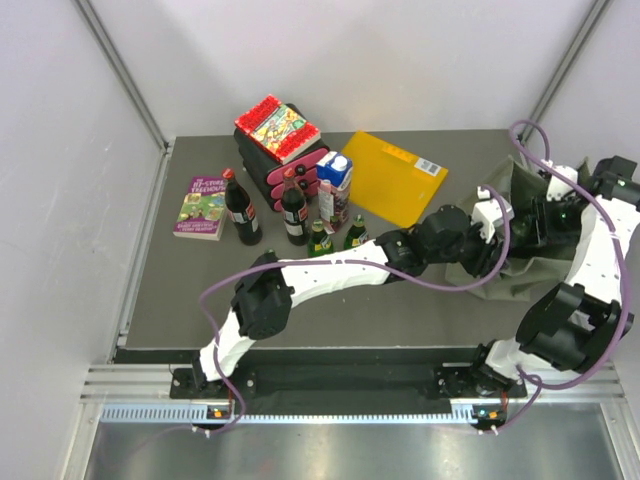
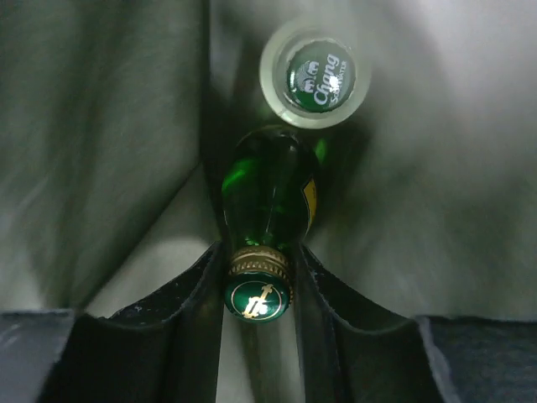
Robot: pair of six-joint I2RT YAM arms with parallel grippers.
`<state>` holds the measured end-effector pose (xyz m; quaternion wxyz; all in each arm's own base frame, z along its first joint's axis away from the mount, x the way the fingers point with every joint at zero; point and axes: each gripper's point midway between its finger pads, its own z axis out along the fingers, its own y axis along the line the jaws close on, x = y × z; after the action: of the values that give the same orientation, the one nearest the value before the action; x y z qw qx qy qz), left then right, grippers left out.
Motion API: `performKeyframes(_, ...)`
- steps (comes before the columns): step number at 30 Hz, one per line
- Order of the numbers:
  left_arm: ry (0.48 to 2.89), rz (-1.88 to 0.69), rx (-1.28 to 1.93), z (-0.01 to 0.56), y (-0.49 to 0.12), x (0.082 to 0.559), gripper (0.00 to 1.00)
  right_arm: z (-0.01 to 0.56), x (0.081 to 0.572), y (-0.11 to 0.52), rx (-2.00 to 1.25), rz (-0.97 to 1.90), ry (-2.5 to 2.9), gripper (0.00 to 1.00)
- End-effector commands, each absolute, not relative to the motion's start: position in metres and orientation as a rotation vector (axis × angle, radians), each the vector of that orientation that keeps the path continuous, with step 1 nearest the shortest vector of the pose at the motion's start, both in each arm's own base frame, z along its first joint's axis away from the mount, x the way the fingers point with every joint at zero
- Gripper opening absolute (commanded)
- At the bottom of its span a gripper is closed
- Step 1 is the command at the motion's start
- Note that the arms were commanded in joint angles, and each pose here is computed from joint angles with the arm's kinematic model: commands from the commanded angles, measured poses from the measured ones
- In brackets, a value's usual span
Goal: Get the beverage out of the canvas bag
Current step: Take out the drink from the canvas bag.
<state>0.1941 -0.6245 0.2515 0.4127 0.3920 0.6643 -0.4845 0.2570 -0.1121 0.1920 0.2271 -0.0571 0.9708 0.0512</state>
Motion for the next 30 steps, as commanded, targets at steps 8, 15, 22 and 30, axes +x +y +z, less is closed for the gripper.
performKeyframes(8,1.567,-1.24,0.831,0.343,-0.583,0.226,0.75,0.322,0.261,-0.1,-0.271,-0.016,2.375,0.0)
performKeyframes(15,1.505,-1.231,0.821,0.38,-0.557,0.235,0.81,0.351,0.247,-0.097,-0.329,-0.104,2.322,0.0)
performKeyframes(22,1.392,-1.186,0.95,0.392,-0.54,0.226,0.88,0.386,0.237,-0.093,-0.383,-0.216,2.213,0.0)
performKeyframes(30,1.127,-1.134,1.163,0.397,-0.545,0.21,0.9,0.414,0.229,-0.081,-0.411,-0.249,2.113,0.0)
